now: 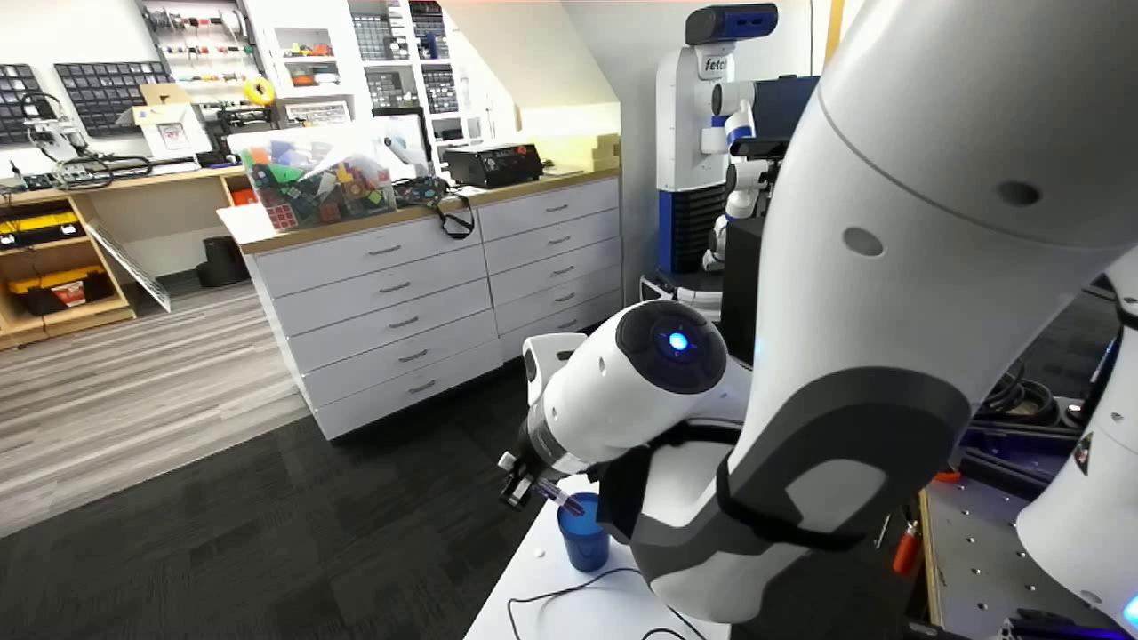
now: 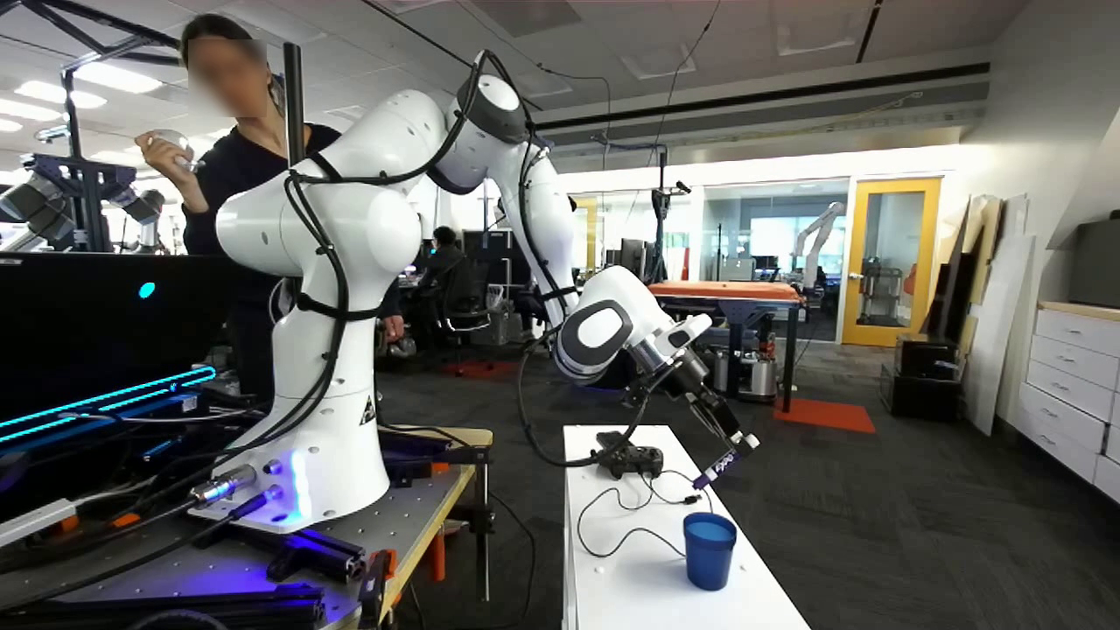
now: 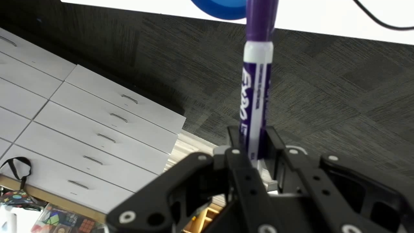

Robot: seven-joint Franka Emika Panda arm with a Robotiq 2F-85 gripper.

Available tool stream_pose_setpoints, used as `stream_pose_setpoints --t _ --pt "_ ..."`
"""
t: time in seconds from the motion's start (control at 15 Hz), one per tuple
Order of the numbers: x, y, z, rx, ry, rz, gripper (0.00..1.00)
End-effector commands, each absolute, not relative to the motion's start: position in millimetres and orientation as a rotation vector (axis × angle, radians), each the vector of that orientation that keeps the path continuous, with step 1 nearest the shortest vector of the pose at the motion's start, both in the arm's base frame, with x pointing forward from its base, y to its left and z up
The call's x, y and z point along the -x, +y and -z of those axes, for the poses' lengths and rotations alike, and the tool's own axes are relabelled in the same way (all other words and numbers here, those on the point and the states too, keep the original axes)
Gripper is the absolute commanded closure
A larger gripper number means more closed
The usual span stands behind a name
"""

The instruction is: Pick up the marker and put it in the cup

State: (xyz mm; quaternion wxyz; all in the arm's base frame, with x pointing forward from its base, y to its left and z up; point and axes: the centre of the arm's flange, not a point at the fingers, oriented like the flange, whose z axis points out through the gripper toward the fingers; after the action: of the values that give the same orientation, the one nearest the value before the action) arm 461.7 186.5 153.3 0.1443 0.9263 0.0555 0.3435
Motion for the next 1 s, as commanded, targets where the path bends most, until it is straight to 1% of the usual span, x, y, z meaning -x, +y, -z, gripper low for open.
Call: stream_pose_setpoints --t 0.0,0.93 --pt "-448.1 153.6 -122.5 -2.666 0.134 -1.032 0.94" --pt "-428.6 131.4 -104.5 -2.620 -0.043 -1.035 0.94"
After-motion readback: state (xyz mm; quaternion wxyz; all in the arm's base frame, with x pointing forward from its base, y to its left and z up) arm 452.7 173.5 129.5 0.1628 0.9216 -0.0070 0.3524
